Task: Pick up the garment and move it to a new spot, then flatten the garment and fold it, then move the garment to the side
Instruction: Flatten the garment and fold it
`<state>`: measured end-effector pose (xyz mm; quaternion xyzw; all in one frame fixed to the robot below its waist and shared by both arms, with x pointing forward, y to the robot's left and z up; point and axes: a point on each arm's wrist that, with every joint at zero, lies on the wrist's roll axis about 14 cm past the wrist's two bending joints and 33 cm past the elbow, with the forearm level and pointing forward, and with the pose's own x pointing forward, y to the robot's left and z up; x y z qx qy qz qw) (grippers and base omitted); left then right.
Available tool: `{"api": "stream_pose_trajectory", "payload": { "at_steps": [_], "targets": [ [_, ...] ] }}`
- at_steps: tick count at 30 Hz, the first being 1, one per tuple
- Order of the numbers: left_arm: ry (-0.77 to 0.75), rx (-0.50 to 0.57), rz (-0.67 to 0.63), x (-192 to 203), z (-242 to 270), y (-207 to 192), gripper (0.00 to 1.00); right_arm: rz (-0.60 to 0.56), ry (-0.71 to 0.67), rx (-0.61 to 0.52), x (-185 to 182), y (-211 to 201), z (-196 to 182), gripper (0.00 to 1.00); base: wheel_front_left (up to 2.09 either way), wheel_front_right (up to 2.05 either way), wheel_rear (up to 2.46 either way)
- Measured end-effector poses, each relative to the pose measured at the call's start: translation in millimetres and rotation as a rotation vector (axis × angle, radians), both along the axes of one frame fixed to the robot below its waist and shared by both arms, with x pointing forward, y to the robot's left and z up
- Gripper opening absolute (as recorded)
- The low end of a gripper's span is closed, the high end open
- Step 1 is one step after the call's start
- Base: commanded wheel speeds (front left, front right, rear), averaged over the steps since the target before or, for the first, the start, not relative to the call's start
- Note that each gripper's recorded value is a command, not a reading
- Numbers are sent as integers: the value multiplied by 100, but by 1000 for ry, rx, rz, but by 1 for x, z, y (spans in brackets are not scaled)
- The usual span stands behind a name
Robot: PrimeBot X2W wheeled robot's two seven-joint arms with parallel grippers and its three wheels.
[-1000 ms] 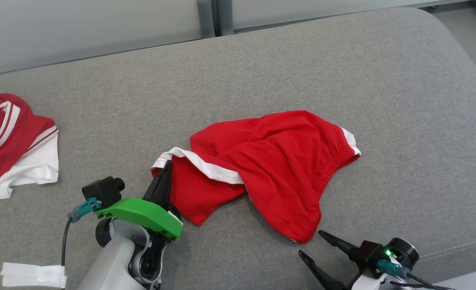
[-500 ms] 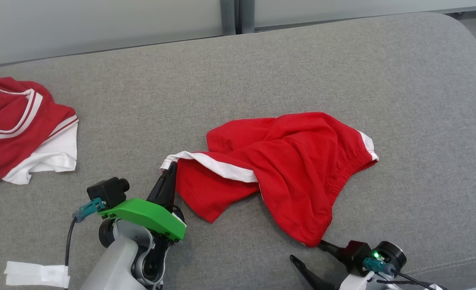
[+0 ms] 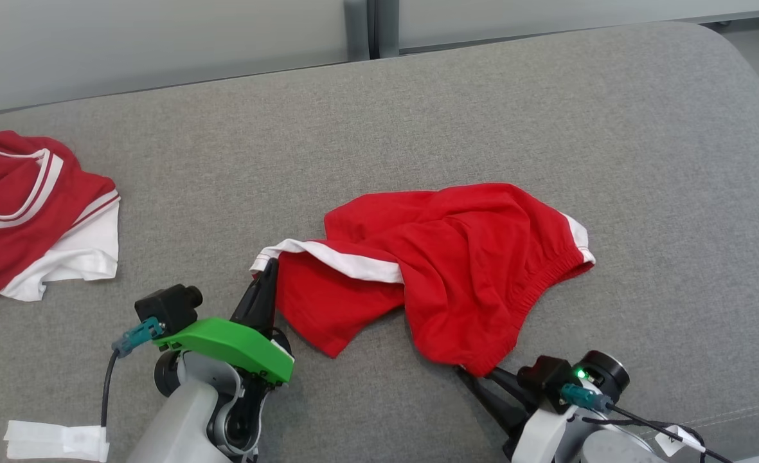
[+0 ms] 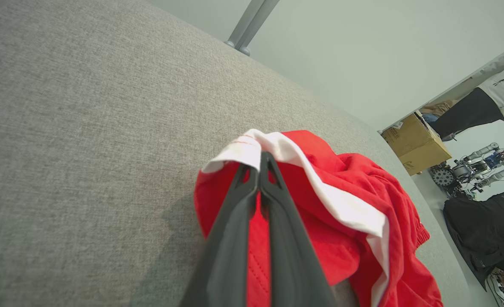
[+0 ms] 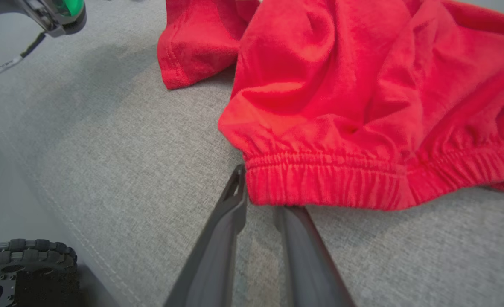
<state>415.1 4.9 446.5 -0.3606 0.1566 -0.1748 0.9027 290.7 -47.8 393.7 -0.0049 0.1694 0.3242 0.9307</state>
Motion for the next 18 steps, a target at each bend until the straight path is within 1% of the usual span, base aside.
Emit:
{"api": "stream_pose_trajectory", "payload": {
  "at_steps": [1,2,6,9,12,16,18],
  "targets": [
    [-1,0,1,0,1,0,0,0,-15,-2,3,0,3,14,0,0,0],
    [-4,0,1,0,2,0,0,-8,-32,1,8,-1,8,0,0,0,0],
    [-20,-5,3,1,8,0,0,-73,-123,47,32,-9,38,0,0,0,0],
    [-42,-13,14,3,15,1,0,-151,-199,126,53,-19,70,0,0,0,0],
    [-73,-23,23,6,26,4,0,-213,-294,174,71,-35,105,0,0,0,0],
    [-131,-49,32,9,46,4,0,-290,-390,239,83,-59,143,0,0,0,0],
    [-167,-67,39,12,59,6,0,-307,-428,252,85,-68,157,0,0,0,0]
  ]
}}
